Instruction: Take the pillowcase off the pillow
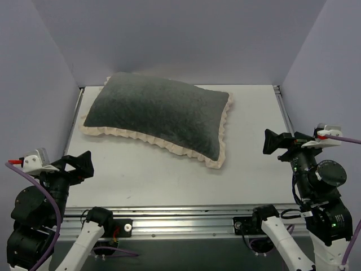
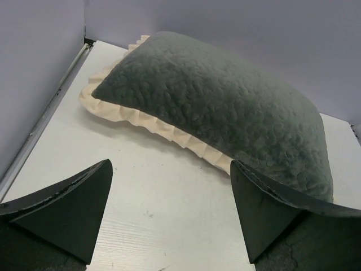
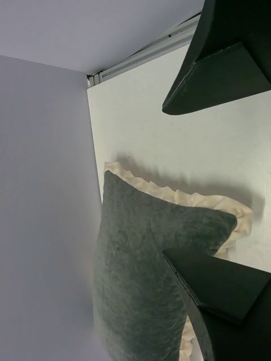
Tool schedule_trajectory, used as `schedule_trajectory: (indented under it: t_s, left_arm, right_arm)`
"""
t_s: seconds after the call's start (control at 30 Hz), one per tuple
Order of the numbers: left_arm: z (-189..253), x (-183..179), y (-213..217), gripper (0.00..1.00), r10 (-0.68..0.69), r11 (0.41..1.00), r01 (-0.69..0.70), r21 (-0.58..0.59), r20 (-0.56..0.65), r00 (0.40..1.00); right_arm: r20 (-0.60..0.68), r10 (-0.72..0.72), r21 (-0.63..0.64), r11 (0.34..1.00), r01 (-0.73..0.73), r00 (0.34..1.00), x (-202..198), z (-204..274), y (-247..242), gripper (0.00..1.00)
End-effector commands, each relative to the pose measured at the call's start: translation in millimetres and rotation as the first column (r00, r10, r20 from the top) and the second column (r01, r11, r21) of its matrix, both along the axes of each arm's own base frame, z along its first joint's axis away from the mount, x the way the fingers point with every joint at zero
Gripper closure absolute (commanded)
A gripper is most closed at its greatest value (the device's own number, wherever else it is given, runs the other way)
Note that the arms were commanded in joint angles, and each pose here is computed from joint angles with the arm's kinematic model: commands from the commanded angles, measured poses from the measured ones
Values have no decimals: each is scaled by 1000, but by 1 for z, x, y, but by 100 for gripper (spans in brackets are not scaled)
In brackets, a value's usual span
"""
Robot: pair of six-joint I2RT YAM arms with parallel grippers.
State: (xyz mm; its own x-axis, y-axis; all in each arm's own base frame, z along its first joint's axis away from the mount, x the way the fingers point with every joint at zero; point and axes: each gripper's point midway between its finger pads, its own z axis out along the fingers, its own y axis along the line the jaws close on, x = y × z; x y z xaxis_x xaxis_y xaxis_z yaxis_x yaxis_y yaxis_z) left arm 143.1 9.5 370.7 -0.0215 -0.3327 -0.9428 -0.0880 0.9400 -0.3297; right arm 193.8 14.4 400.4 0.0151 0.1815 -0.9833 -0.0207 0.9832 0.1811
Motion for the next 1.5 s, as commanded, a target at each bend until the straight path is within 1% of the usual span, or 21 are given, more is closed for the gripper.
schedule_trajectory:
  t_s: [0.0,0.17,0.3,0.37,0.4,0.43,0.53,0.57,0.6,0.67,0.83,0.97,1.1,1.13,1.2,1.23,1.27,1.33,1.37,1.4,1.47]
  left_arm:
    - [1,9,-11,6,-41,999,41,-21,-3,999]
    - [-22,18,-33,6,-135,991,132,-33,-108,985]
    - [-41,25,-54,6,-227,974,220,-57,-197,954]
    - [-53,32,-58,6,-231,973,225,-56,-246,941]
    - [-58,35,-59,6,-228,974,222,-56,-264,937]
    - [-62,41,-60,6,-224,974,219,-52,-277,934]
    - [-76,57,-62,6,-203,979,198,-47,-300,932]
    - [-78,61,-63,6,-200,980,195,-45,-301,933]
    - [-87,66,-64,6,-198,980,195,-41,-315,928]
    - [-92,76,-65,6,-188,982,188,-31,-317,930]
    - [-113,97,-66,6,-146,989,145,-29,-359,922]
    - [-128,107,-70,6,-132,991,120,-53,-402,906]
    - [-138,110,-72,6,-124,992,99,-80,-437,891]
    - [-139,110,-72,6,-122,992,91,-92,-437,891]
    - [-143,111,-73,6,-123,991,88,-99,-437,891]
    - [-143,111,-73,6,-123,991,86,-104,-434,892]
    - [-144,111,-73,6,-123,991,86,-103,-437,891]
    - [-145,111,-72,6,-116,992,80,-98,-443,889]
    - [-145,111,-72,6,-113,992,78,-96,-443,890]
    - [-148,111,-71,6,-108,993,73,-93,-448,888]
    - [-150,112,-70,6,-97,994,62,-92,-452,887]
  right_arm:
    - [-3,29,8,1000,-29,1000,8,1,7,0]
    - [-80,162,10,987,-162,984,20,-22,34,0]
    - [-182,210,66,977,-201,960,47,-54,52,0]
    - [-223,259,95,965,-244,940,61,-67,65,0]
    - [-208,350,116,936,-332,913,66,-68,83,0]
    - [-213,380,134,924,-358,900,72,-72,90,0]
    - [-259,440,193,896,-400,860,100,-89,110,0]
    - [-305,461,208,886,-414,833,111,-105,121,0]
    - [-295,480,208,876,-435,826,120,-106,130,0]
    - [-358,495,215,869,-446,792,139,-132,145,0]
    - [-483,499,140,855,-499,720,165,-184,183,0]
    - [-523,478,100,857,-506,706,186,-228,197,0]
    - [-582,473,57,835,-547,661,169,-269,217,2]
    - [-596,471,50,830,-555,650,163,-277,222,5]
    - [-609,489,57,812,-580,624,150,-290,238,34]
    - [-632,495,68,802,-594,596,137,-304,243,46]
    - [-626,505,77,799,-597,595,132,-306,249,66]
    - [-646,498,91,803,-589,579,115,-319,252,78]
    - [-644,516,88,783,-616,564,99,-317,265,88]
    - [-649,501,81,794,-603,572,91,-317,268,93]
    - [-645,522,88,777,-624,559,68,-308,280,100]
